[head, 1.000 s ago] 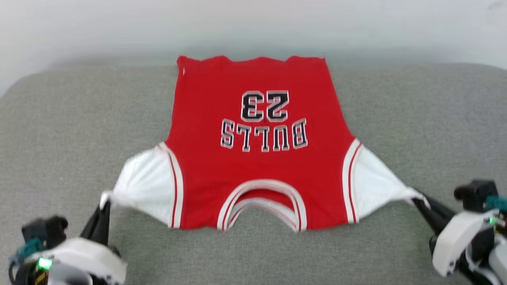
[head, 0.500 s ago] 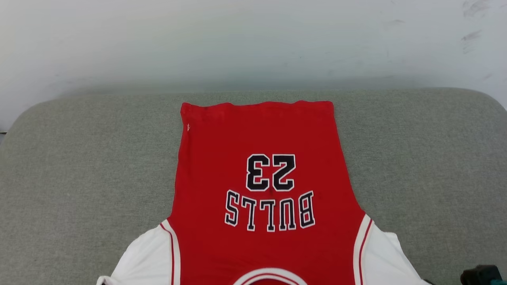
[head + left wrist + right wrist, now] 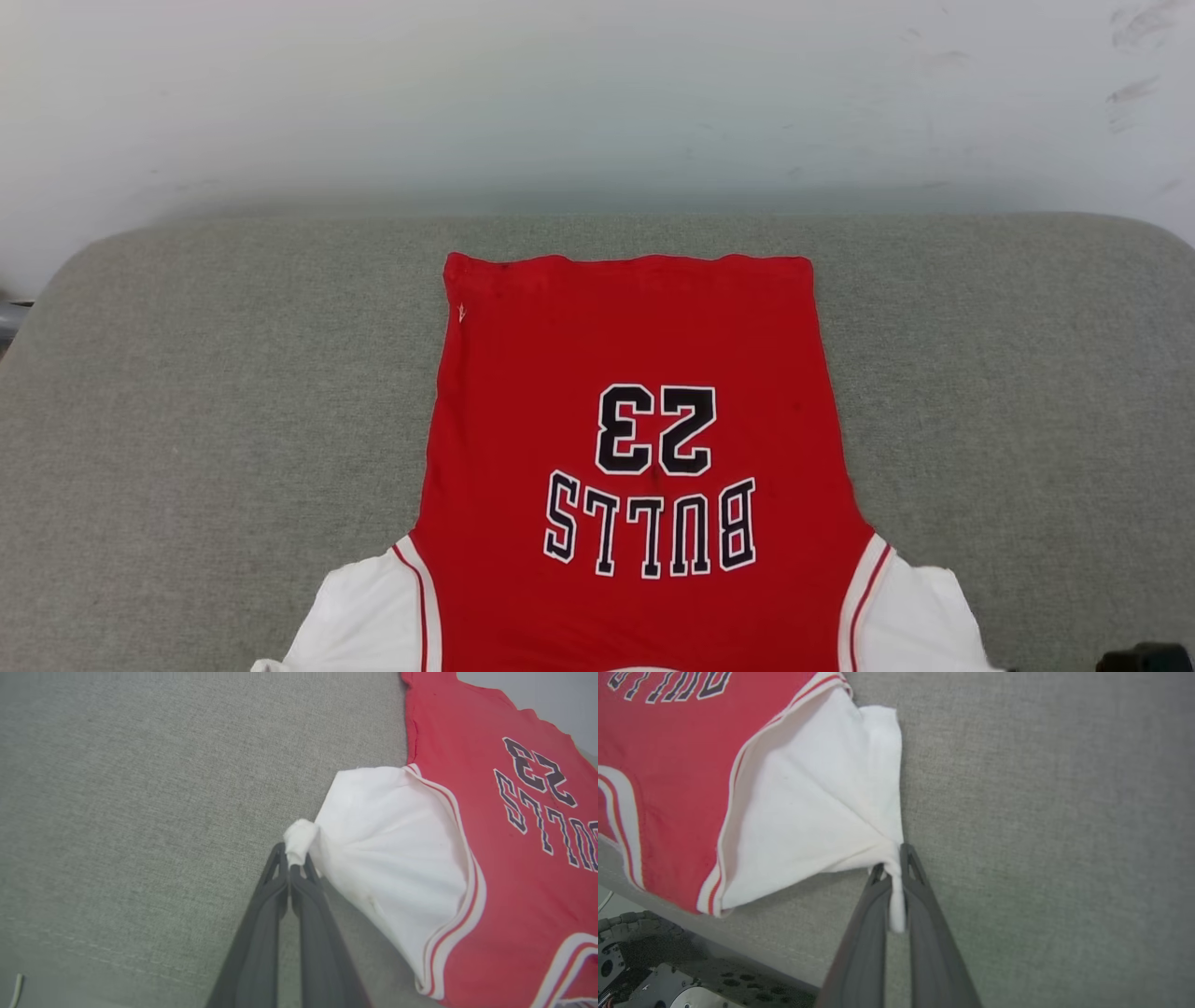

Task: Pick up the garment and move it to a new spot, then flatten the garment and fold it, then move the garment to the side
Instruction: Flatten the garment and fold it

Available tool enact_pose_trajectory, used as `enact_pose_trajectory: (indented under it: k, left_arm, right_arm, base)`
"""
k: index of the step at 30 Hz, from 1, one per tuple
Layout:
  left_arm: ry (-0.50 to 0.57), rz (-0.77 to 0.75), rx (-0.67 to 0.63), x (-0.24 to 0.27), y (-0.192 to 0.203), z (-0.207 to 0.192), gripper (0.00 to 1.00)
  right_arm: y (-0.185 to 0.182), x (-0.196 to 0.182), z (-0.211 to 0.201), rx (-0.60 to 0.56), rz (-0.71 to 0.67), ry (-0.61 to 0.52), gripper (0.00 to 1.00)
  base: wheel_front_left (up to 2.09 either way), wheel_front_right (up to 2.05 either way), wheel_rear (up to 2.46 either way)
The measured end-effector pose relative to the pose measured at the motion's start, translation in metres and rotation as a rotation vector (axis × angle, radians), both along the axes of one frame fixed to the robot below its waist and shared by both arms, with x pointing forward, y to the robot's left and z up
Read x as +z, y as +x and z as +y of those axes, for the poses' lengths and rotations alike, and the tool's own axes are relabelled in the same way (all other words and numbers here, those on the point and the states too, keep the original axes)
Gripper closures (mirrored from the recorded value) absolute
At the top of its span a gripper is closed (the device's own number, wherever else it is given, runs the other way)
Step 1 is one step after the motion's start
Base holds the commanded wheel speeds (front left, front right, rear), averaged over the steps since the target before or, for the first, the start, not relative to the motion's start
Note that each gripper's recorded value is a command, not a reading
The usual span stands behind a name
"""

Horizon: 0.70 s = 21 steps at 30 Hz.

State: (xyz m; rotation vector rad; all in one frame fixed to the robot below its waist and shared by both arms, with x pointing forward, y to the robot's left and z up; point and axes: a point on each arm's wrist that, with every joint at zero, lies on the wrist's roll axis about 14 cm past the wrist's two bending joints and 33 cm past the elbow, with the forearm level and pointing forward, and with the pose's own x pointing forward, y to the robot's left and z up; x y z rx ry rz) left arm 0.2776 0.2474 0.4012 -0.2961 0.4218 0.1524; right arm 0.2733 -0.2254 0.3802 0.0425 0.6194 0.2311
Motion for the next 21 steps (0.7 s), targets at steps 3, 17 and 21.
enact_pose_trajectory:
  k: [3, 17, 21]
  left_arm:
    - [0.005, -0.022, -0.010, 0.005, 0.006, -0.002, 1.00]
    - [0.028, -0.149, -0.021, 0.034, 0.048, -0.013, 1.00]
    - [0.020, -0.164, -0.034, 0.033, 0.061, -0.022, 1.00]
  right_arm:
    - [0.016, 0.015, -0.003, -0.003, -0.061, -0.016, 0.00]
    - [0.165, 0.168, -0.017, 0.027, -0.486, -0.119, 0.00]
    - [0.207, 0.184, 0.003, 0.092, -0.473, -0.131, 0.00]
  base:
    - [0.00, 0.00, 0.00]
    - [0.00, 0.00, 0.00]
    - [0.00, 0.00, 0.00]
